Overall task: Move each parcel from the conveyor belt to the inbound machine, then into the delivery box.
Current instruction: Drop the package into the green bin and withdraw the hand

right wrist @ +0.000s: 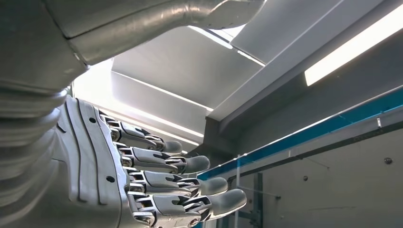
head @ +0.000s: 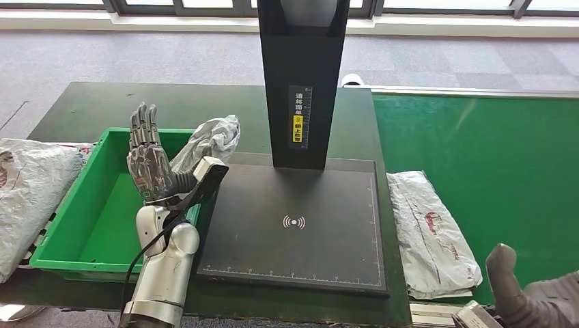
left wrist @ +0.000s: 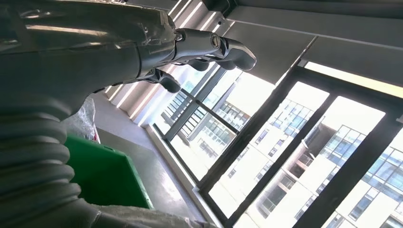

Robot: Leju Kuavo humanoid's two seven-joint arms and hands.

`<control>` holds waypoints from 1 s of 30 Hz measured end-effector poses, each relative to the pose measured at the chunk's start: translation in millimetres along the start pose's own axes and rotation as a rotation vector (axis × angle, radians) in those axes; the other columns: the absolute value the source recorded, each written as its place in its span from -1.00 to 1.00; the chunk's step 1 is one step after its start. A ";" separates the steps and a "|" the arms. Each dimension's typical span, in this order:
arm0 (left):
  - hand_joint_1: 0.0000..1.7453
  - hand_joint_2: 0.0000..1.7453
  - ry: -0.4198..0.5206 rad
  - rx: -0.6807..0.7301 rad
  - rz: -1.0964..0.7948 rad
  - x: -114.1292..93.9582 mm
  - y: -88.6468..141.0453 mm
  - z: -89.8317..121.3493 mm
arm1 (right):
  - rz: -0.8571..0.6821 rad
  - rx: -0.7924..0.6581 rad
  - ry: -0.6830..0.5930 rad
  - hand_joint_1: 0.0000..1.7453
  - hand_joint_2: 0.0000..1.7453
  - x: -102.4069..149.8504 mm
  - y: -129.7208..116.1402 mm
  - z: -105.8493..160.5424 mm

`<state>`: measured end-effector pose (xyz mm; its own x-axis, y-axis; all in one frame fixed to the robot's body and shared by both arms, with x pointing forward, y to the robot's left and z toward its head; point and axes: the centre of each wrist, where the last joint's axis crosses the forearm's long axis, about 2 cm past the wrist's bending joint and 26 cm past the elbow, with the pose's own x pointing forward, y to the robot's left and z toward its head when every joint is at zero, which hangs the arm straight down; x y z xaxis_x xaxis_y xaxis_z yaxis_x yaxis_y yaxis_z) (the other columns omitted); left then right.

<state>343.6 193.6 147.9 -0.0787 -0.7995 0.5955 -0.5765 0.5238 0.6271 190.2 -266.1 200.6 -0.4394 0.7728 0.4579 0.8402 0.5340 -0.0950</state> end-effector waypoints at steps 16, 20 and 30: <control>-1.00 -1.00 -0.021 0.177 0.320 -5.9 14.7 -2.1 | 0.041 0.057 0.002 -1.00 1.00 -6.4 3.8 8.1; -1.00 -0.50 -0.064 0.167 0.693 19.2 2.0 5.0 | 0.198 0.307 -0.028 -1.00 1.00 -22.5 21.3 36.5; -1.00 1.00 -0.245 -0.183 1.386 43.8 18.1 38.1 | 0.522 0.727 0.359 -1.00 1.00 -107.8 56.3 107.0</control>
<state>298.8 156.8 166.2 -0.6324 0.3650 0.6833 0.1929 0.9285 -0.3174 250.8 -282.6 51.3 0.1587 0.8866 0.4344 0.4467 0.3279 -0.8324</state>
